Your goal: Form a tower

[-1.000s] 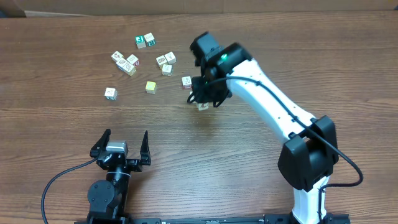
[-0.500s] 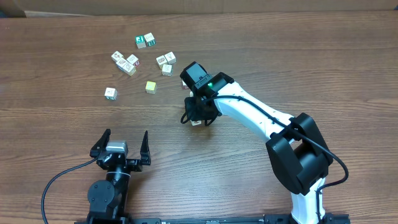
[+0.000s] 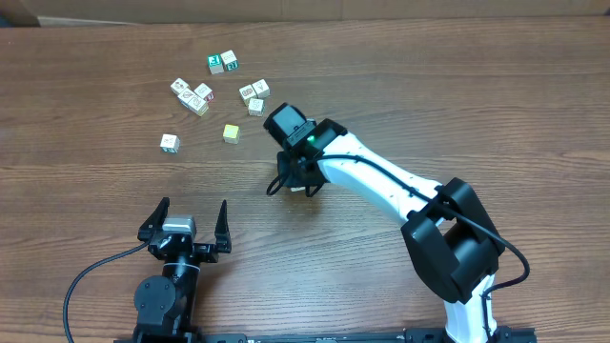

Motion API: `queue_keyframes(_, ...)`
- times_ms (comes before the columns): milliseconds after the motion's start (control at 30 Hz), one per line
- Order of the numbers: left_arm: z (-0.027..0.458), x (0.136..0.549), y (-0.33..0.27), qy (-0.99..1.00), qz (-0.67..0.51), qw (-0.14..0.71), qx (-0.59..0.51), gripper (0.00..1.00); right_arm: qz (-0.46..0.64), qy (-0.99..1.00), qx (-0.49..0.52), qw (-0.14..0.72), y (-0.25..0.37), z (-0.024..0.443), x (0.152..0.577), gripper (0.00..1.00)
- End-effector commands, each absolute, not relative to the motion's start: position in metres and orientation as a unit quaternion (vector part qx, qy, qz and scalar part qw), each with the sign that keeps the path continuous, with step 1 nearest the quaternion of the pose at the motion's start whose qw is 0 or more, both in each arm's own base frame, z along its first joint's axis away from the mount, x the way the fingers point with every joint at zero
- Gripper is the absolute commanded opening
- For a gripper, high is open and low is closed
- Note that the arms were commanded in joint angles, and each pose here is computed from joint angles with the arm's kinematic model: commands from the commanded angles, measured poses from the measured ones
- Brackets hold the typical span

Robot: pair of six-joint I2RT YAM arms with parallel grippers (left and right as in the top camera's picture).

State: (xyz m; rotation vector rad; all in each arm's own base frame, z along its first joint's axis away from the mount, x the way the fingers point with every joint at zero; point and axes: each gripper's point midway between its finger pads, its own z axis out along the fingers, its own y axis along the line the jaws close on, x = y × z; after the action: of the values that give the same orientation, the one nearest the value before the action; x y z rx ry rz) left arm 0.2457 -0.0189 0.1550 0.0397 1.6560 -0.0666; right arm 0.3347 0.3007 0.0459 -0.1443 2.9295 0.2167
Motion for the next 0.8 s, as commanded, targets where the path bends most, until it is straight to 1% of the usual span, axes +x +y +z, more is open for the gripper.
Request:
queue_keyframes(0,0.1564,0.2454,-0.0192,0.733,-0.027,0.68,0.025,0.99,0.05,0.991,-0.046,0.112,0.3007,0.0408,0.3323,0.23)
queue_keyframes(767,0.1564,0.2454,-0.0191,0.733,-0.026,0.68,0.025,0.99,0.036,0.992,-0.021,0.118,0.2983,0.0405,0.3304,0.23)
